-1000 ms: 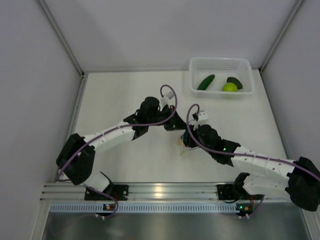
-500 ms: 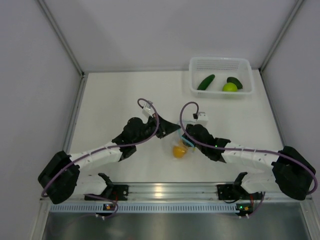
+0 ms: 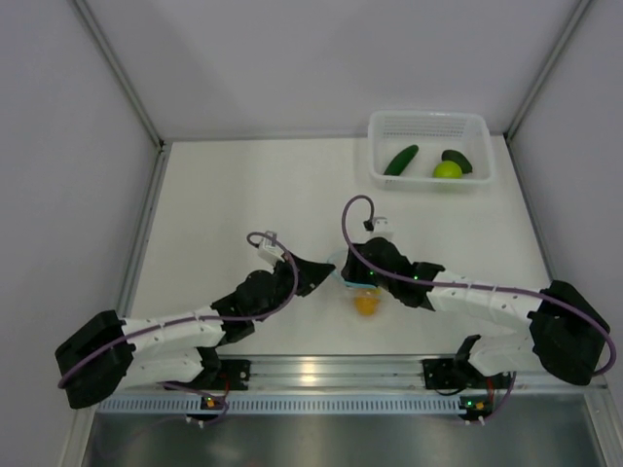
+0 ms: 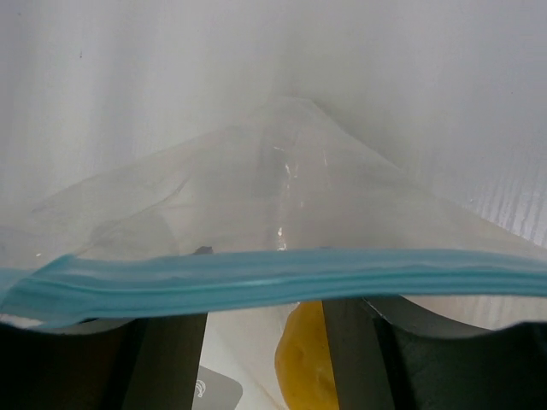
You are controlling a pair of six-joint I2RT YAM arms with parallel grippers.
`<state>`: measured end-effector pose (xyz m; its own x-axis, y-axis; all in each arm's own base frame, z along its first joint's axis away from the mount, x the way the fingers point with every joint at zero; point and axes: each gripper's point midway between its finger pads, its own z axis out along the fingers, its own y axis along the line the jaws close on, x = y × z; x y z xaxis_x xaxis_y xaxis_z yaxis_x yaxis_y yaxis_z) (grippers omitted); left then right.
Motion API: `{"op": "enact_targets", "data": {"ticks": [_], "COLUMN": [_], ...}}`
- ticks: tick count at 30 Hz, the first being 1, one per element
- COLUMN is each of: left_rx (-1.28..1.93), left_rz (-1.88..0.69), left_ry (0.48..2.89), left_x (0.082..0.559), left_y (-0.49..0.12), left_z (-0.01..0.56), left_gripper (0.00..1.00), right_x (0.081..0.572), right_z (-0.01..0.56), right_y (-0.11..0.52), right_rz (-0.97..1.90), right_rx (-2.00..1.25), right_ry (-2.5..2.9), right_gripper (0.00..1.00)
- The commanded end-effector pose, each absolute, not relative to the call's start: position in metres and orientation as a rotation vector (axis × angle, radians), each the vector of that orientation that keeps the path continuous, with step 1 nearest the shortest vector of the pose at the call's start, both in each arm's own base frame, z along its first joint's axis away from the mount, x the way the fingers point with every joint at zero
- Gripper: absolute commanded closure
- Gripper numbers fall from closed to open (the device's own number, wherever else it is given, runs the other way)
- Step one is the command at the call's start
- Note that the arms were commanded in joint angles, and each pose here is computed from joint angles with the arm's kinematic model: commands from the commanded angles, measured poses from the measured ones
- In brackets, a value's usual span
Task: Open the zip-top bag and remove the fake food
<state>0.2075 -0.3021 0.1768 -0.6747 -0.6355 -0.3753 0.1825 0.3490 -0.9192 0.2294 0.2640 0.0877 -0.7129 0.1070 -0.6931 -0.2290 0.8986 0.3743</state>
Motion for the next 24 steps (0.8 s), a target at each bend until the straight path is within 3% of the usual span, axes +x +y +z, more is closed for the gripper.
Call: {"op": "enact_targets", "data": {"ticks": [1, 7, 16, 19, 24], "left_rx": [-0.52, -0.552, -0.452, -0.428, -0.366], "left_rz": [-1.341, -1.285, -1.149, -1.135, -0.969], "left_ry": [1.697, 1.722, 1.733, 1.737, 1.812], "left_x": [0.219, 0.208, 0.189, 0.191, 0.198], "left_y": [-0.286, -0.295, -0.33, -0.344, -0.353], "left_z": [0.2, 0.185, 0.19, 0.196, 0.194], "left_gripper": [1.0, 1.0, 1.0, 1.0, 1.0], "right_x": [0.229, 0.222, 0.215, 0.217, 0.225], "right_z": [0.1, 0.113, 0.11, 0.115, 0.12], "right_y": [0.258, 0.241, 0.228, 0.228, 0.222], "right_rz": [0.465, 0.295, 0.211, 0.189, 0.046], "right_rx": [-0.12, -0.179, -0.244, -0.275, -0.353], "right_ry": [2.303, 2.314, 2.348, 2.345, 2.362], "right_gripper": [0.46, 0.46, 0.56, 0.64, 0.64]}}
